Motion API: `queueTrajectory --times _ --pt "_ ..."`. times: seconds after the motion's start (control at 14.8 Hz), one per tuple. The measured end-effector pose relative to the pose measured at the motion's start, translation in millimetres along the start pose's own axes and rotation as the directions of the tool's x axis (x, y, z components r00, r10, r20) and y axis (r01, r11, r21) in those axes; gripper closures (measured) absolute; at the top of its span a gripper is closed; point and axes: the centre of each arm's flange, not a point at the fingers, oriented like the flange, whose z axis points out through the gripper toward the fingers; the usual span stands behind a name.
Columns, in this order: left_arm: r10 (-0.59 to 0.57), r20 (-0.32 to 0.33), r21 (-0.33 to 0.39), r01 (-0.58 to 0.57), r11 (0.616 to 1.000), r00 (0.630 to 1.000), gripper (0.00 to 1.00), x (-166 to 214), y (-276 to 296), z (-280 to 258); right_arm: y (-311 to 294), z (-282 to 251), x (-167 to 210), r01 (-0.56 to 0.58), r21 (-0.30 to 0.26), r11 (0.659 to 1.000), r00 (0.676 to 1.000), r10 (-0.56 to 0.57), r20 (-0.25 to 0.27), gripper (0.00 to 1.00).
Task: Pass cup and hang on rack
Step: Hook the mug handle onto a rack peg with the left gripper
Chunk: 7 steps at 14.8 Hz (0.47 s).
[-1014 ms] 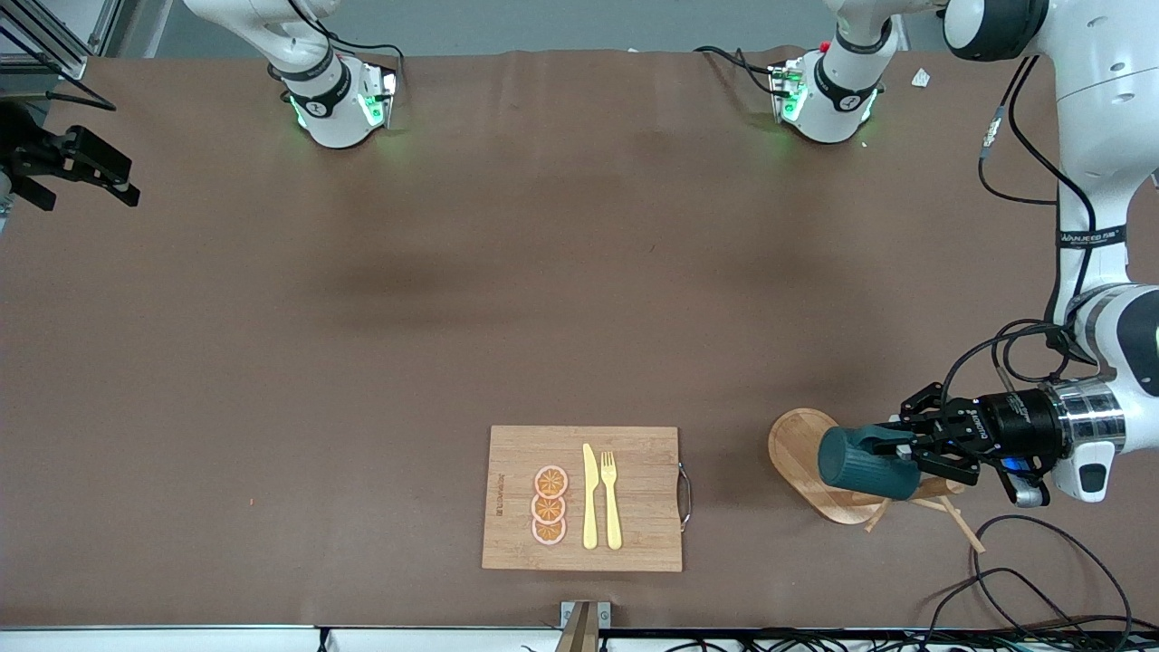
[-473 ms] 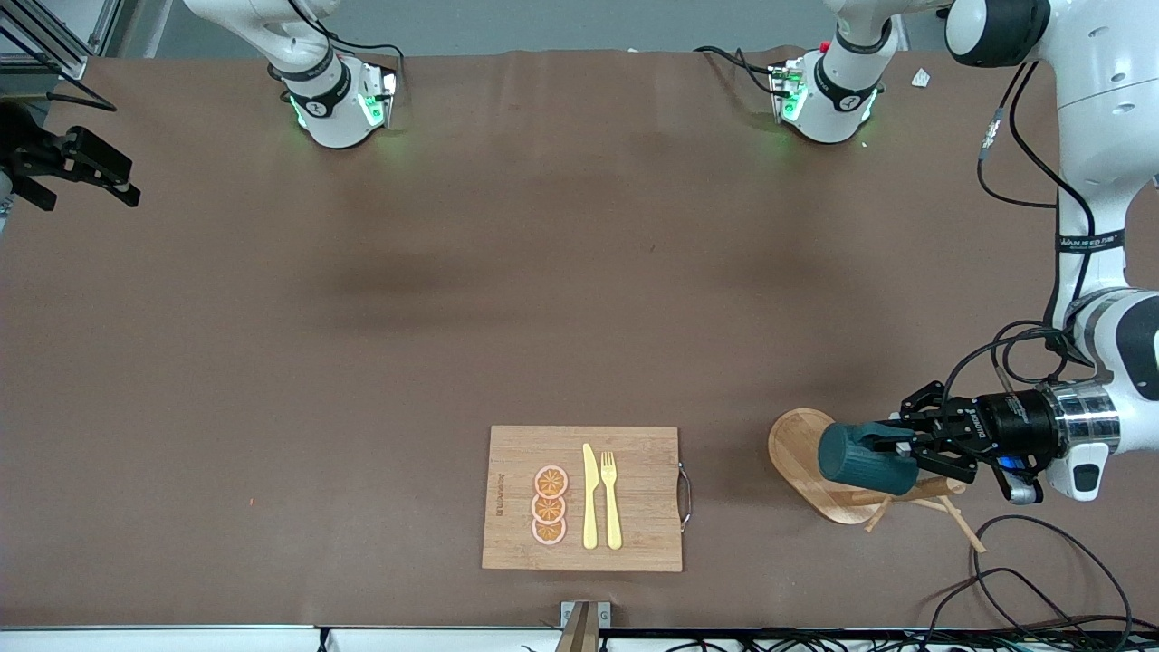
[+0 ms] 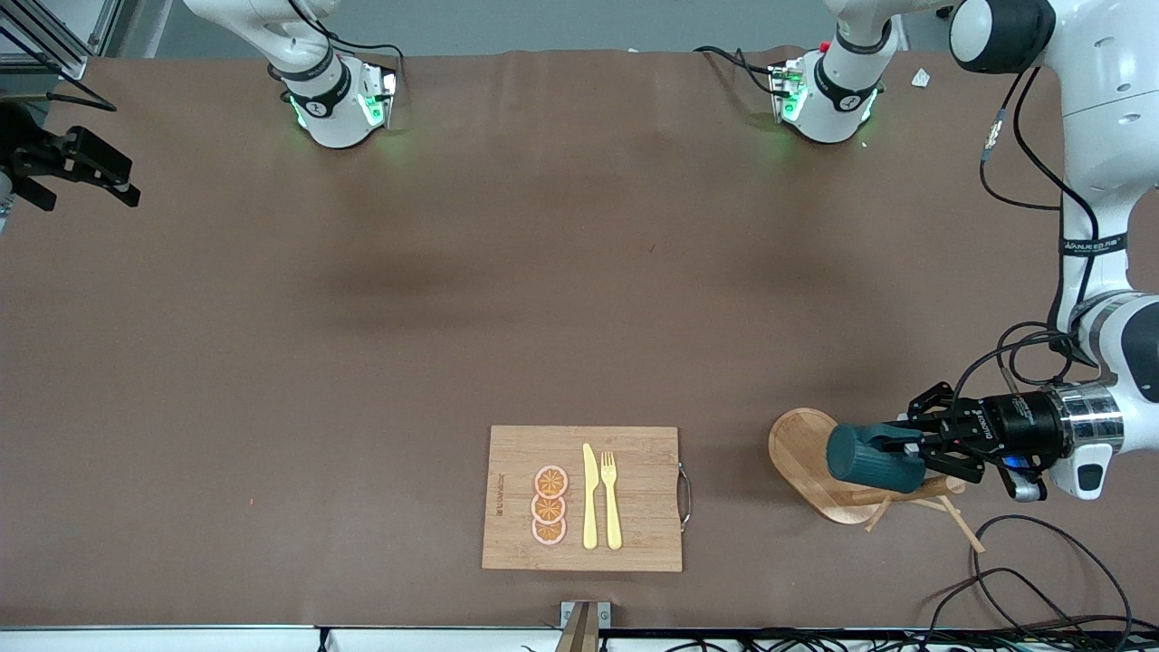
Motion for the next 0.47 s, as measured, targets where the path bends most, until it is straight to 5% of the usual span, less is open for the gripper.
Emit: queueTrajectory --times 0.47 --pt "-0.01 0.002 -0.001 0.01 1.0 1.0 0.79 6.2 -3.1 -2.0 3.6 2.0 -2.7 -0.051 0.0 0.999 0.998 0.051 0.023 0.0"
